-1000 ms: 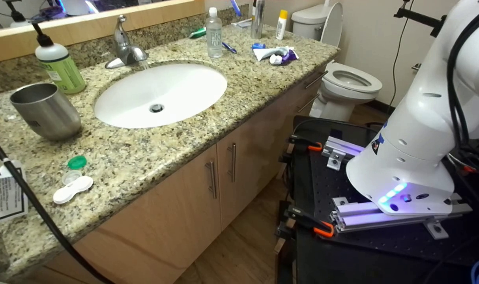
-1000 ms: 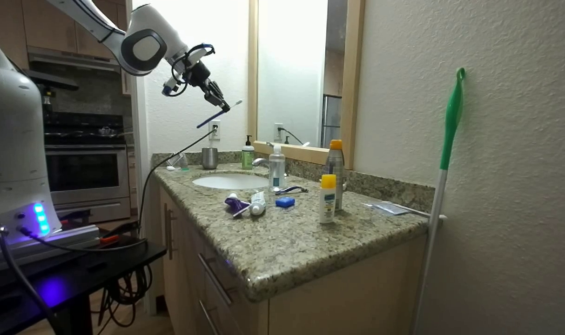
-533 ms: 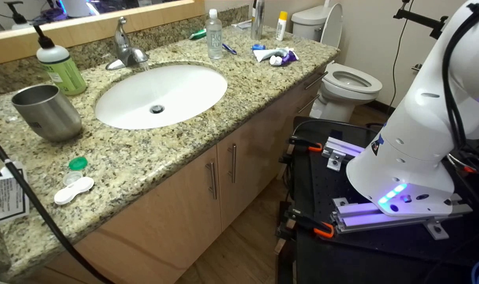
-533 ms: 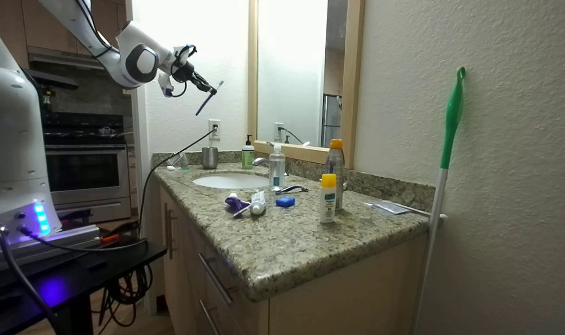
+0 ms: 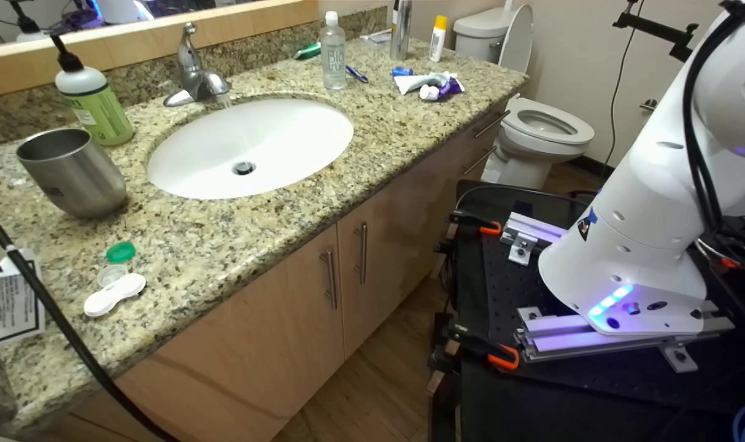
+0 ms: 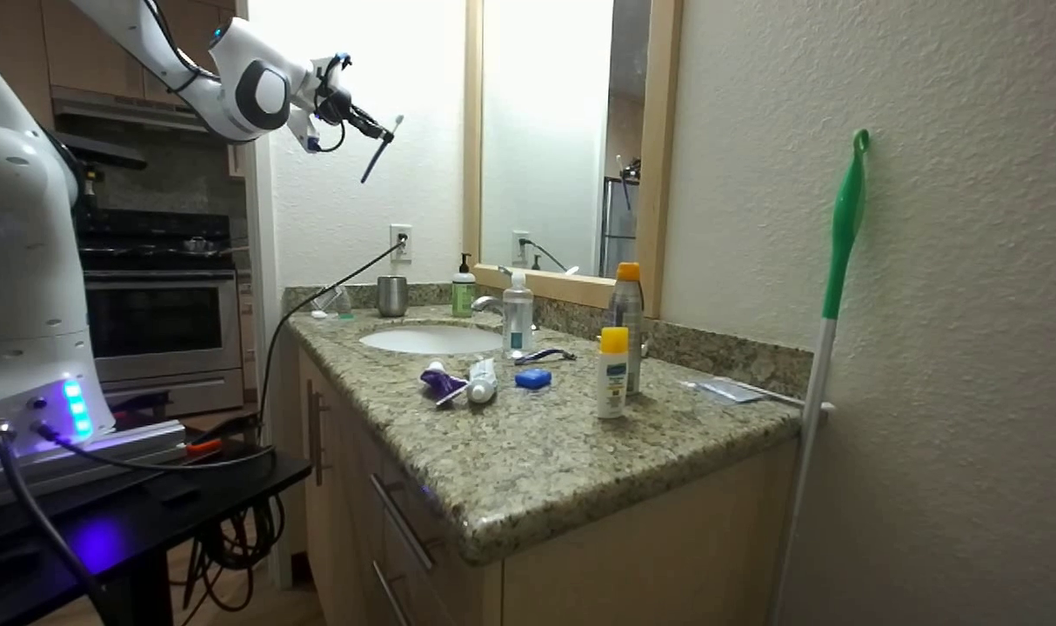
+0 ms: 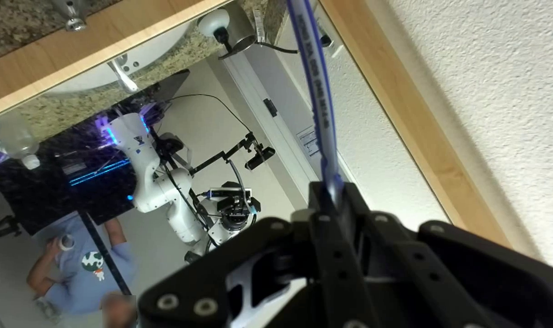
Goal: Place the toothbrush in the cup then put it back on the counter
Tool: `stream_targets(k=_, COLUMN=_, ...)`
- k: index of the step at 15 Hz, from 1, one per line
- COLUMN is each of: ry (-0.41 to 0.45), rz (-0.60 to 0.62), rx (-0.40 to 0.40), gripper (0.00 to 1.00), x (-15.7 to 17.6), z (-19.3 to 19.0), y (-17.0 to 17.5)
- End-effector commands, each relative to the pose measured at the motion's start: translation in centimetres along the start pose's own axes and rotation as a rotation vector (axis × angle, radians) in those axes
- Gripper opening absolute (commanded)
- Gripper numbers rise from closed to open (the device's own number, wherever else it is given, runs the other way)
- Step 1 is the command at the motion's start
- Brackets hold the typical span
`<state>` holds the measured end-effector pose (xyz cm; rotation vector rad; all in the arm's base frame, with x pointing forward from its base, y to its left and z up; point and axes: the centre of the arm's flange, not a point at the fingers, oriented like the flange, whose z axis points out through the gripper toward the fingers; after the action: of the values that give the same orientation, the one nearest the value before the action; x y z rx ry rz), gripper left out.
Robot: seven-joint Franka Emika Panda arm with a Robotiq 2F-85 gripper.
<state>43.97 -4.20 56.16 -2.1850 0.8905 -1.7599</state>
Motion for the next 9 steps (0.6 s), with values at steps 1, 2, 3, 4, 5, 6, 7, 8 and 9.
stream_targets(k=1, ry=0.017, rz=-0.029, rx=-0.034, gripper=0.03, x=-0.8, z=1.7, y=0.4)
stream_targets(k=2, ry=0.027, rz=-0.036, rx=-0.058, gripper=0.03, x=-1.8, z=3.3, y=0.6)
stream_targets(k=3, ry=0.067, rz=-0.055, rx=-0.064, gripper=0.03, x=-2.5, z=5.0, y=0.6)
stream_targets(k=4, ry=0.075, rz=-0.044, rx=-0.093, gripper=0.03, x=-2.9, z=6.0, y=0.5)
stream_targets(k=5, ry=0.074, rz=-0.027, rx=-0.116, gripper=0.03, x=-3.3, z=7.2, y=0.3)
stream_targets(k=6, ry=0.072, rz=-0.013, rx=-0.122, gripper=0.03, x=-3.9, z=7.7, y=0.2)
stream_targets(k=7, ry=0.070, rz=-0.010, rx=-0.110, gripper=0.03, x=-4.4, z=8.2, y=0.0)
stream_targets(k=8, ry=0.068, rz=-0.010, rx=-0.093, gripper=0.03, x=-5.0, z=8.6, y=-0.5)
stream_targets(k=9, ry=0.060, rz=-0.010, rx=-0.073, gripper=0.03, x=-5.7, z=9.0, y=-1.0)
